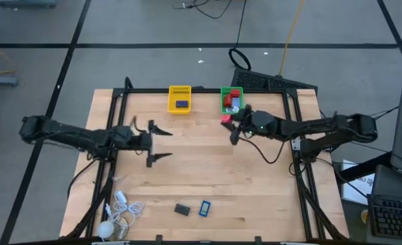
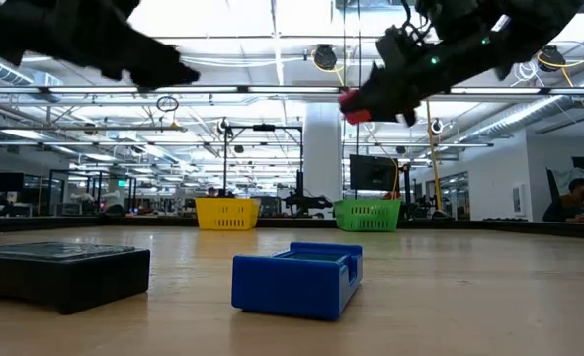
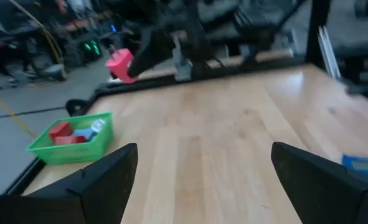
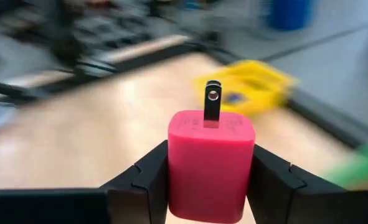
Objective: Pick & Place Office items
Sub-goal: Put the pink charger adapter into the green bin
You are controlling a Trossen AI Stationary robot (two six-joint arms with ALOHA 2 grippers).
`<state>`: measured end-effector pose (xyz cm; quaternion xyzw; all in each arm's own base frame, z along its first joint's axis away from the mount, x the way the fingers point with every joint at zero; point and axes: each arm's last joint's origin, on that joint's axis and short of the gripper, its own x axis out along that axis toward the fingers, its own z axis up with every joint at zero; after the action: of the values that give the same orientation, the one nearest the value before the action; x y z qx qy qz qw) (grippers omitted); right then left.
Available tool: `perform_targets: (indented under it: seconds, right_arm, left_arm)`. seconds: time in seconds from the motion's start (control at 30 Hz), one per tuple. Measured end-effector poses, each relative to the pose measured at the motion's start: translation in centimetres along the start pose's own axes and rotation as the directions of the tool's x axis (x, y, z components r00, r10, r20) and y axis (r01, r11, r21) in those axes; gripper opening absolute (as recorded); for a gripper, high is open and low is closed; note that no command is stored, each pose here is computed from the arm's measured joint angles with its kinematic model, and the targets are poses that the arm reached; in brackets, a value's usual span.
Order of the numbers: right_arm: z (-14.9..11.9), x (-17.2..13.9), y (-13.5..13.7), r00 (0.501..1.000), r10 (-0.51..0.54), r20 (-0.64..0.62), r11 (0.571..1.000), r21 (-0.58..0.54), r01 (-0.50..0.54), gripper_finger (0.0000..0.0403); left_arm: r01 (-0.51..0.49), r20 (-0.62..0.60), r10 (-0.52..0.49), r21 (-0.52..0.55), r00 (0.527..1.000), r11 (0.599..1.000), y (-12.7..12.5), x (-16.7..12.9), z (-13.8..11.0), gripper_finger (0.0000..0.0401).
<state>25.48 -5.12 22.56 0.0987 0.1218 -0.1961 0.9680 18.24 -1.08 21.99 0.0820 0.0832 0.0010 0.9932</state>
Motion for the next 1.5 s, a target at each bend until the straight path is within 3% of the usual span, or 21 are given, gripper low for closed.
perform_targets:
  seconds: [0.17,0.47,0.7,0.93,1.5]
  right_arm:
    - [-0.1,-0.8,-1.5,0.958,-0.285,-0.020,0.955,-0.089,0.282,0.0154]
    - [-1.6,1.5,-5.5,0.892,-0.444,-0.091,0.894,-0.114,0.433,0.0154]
    - [-2.1,3.6,-9.4,0.896,-0.441,-0.046,0.896,-0.073,0.437,0.0154]
    - [-3.6,4.4,-13.0,0.870,-0.483,-0.097,0.876,-0.061,0.479,0.0154]
    - [-6.2,5.7,-14.5,0.861,-0.481,-0.166,0.876,-0.053,0.479,0.0156]
  left_arm:
    - [-0.043,0.084,0.049,-0.072,0.995,0.996,0.5,-2.3,-2.7,0.0364]
    - [-0.027,0.114,0.043,-0.145,0.993,0.989,1.4,-4.0,-4.0,0.0366]
    - [-0.036,0.109,0.058,-0.196,0.992,0.980,2.1,-4.5,-4.2,0.0367]
    - [-0.080,0.131,0.113,-0.232,0.985,0.969,2.8,-4.9,-4.0,0.0359]
    - [-0.077,0.139,0.122,-0.294,0.983,0.953,2.9,-4.9,-3.9,0.0361]
